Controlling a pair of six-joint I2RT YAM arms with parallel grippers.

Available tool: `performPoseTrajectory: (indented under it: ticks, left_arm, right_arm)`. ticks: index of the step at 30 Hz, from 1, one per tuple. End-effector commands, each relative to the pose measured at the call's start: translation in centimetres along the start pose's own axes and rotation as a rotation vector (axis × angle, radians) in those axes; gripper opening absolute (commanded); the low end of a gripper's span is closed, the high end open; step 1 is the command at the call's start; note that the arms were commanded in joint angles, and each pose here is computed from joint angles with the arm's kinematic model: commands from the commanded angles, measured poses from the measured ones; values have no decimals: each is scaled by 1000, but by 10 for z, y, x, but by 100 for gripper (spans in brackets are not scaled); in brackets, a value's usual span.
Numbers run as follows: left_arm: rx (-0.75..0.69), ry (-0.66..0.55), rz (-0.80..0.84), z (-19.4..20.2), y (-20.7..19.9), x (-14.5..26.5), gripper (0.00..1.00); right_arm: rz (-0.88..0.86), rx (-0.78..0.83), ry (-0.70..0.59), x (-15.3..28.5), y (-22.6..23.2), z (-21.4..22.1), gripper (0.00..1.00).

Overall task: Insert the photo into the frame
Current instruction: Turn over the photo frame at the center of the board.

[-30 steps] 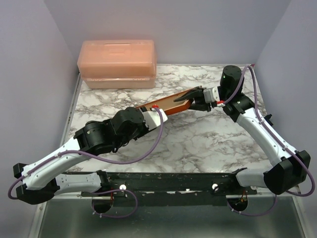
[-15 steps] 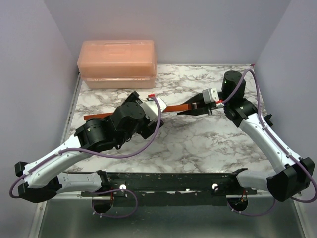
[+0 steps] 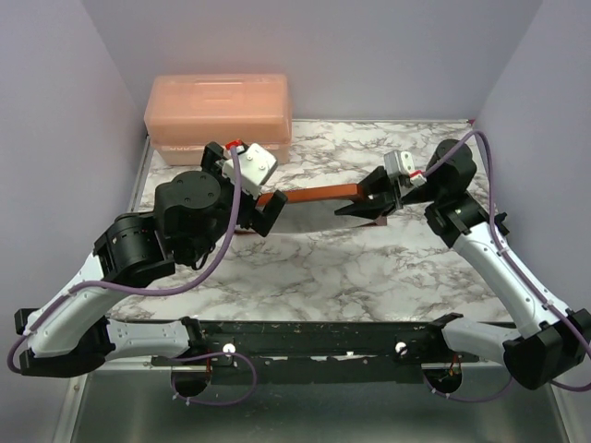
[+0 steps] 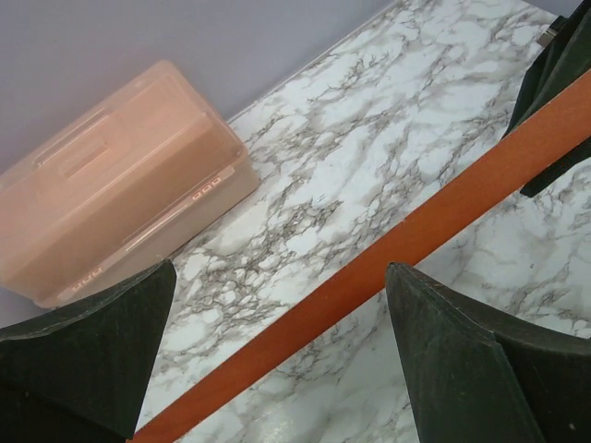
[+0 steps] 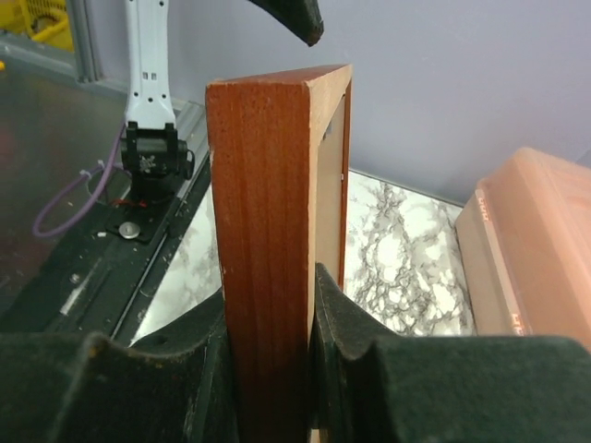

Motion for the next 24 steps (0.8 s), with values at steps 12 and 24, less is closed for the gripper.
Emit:
performPoseTrajectory:
  ticks: [12,24]
  left_arm:
    - [217,157,92,19,-19,-42,99]
    - [400,308,115,64,-11,-76,98]
  right_arm:
    - [234,-912,30,-12,-25,55,0]
    - [323,-1225,126,4,-25,124,0]
Point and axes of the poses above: each gripper's point midway between its finger pads, its own x axis back along the fingers, its own y axis along the line the jaws close on, z = x × y, the point moved 9 cm from there along x, back along the fingers, and after that the axes turned 5 degrees about x, right-handed, at the moved point
